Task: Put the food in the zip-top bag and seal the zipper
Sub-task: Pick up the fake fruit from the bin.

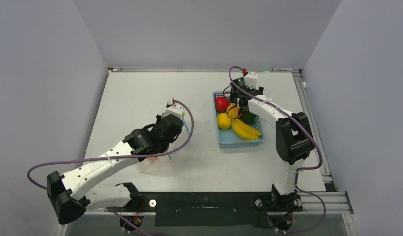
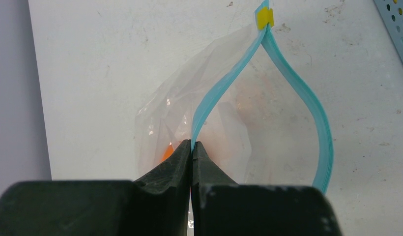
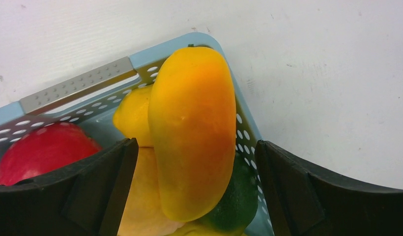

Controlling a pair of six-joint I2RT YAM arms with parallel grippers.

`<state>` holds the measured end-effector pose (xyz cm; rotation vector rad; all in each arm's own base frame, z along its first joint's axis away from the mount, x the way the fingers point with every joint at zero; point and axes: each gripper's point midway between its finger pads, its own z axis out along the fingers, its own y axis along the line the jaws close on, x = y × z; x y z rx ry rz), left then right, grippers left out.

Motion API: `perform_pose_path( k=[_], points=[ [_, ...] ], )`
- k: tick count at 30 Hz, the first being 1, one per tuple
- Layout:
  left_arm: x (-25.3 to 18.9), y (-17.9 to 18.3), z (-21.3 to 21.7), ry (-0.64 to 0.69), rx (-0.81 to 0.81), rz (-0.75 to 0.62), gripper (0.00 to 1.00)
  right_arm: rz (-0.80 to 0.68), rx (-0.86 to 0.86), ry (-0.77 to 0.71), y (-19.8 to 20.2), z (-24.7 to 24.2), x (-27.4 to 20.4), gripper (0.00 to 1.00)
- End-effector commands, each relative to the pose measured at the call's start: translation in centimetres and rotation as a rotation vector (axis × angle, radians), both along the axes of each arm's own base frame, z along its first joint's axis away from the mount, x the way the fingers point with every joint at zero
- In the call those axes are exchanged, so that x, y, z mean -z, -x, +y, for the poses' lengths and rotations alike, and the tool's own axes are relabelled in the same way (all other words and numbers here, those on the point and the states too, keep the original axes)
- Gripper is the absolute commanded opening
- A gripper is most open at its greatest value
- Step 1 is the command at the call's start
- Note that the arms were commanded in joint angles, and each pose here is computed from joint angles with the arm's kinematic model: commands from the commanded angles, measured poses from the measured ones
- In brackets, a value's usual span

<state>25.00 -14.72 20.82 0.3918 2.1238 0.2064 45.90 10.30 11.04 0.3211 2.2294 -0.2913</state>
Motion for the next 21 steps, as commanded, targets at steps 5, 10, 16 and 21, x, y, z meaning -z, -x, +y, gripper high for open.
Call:
perform_pose_path(
  k=[5,10,16,21],
  points=[
    [-1.0,-0.6,-0.5,0.047,-0.003,-0.037,0.0,-0.041,0.029,-0.011,-1.9,-0.4,-0.5,0.8],
    [-0.9,-0.7,-0.5,0.045,-0.004,-0.037,0.0,-0.055,0.027,-0.014,-1.7,-0.5,-0.7,0.65],
    [-0.8,-0.6,-0.5,0.04,-0.003,-0.032,0.0,-0.079,0.02,-0.032,-1.2,-0.3,-1.9,0.42],
    [-0.8,-0.6,-0.5,0.04,-0.004,-0.033,0.0,-0.121,-0.003,-0.049,-0.4,0.3,-3.9,0.39]
  ],
)
